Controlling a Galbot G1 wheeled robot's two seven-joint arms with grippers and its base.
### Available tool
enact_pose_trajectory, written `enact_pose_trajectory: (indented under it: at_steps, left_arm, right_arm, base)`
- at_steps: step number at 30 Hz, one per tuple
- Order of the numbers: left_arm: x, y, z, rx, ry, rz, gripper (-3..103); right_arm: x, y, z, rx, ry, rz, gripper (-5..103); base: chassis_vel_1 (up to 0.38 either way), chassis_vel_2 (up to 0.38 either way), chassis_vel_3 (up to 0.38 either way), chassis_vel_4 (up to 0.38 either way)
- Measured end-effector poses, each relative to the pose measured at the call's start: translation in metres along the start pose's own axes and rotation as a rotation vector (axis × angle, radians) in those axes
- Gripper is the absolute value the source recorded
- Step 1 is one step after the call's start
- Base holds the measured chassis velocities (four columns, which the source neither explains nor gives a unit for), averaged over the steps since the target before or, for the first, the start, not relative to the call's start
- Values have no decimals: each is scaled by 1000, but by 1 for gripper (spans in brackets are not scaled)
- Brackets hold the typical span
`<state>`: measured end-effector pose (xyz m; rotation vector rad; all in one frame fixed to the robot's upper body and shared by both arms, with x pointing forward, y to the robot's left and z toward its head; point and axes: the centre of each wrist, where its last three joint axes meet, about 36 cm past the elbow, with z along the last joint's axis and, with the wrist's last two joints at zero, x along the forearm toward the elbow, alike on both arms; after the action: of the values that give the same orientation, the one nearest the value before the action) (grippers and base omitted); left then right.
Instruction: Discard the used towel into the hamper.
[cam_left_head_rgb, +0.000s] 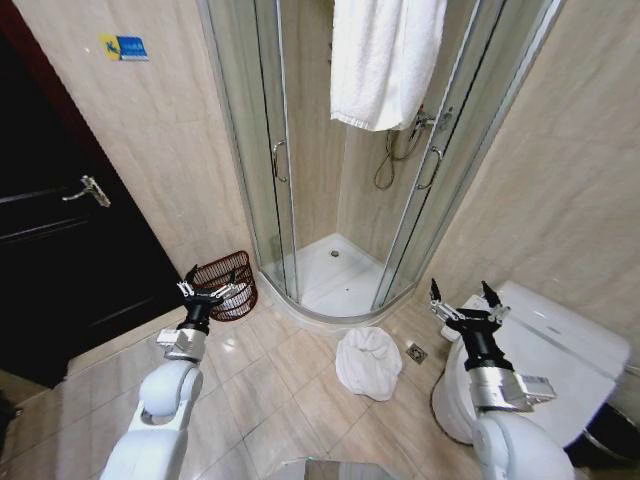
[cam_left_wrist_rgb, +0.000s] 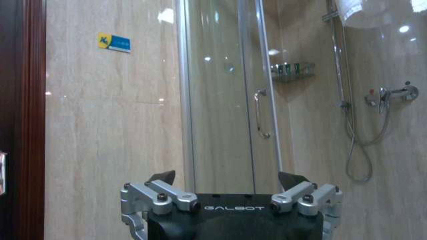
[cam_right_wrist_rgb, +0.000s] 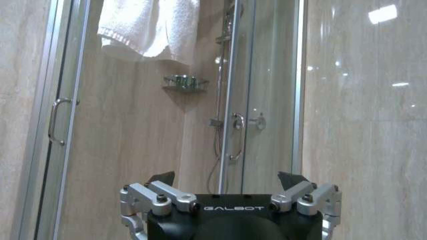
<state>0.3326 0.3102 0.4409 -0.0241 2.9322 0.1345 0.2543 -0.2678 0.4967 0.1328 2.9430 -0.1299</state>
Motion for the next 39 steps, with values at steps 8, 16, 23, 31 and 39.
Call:
enact_pose_trajectory:
  at_steps: [8,16,23,31,39]
  left_arm:
    - [2,3,-3,-3,-3,-4,100]
    - [4,2,-7,10,-15,-1,100]
    - [17,0,-13,38,-53,-12,100]
    - [29,-4,-11,43,-63,-4,100]
    - [44,-13,-10,46,-68,-21,100]
  right_arm:
    - [1,0,-4,1,-3,1,100]
    - [-2,3,-10,-11,-8,0,100]
    - [-18,-5,-24,-53,-32,57,100]
    - [-44,-31,-61,-35,-70,10,100]
    - [-102,-50,-98,-51,-143,-99,100]
  base:
    - [0,0,0,0]
    - [0,0,0,0]
    - [0,0,0,0]
    - [0,0,0,0]
    - [0,0,0,0]
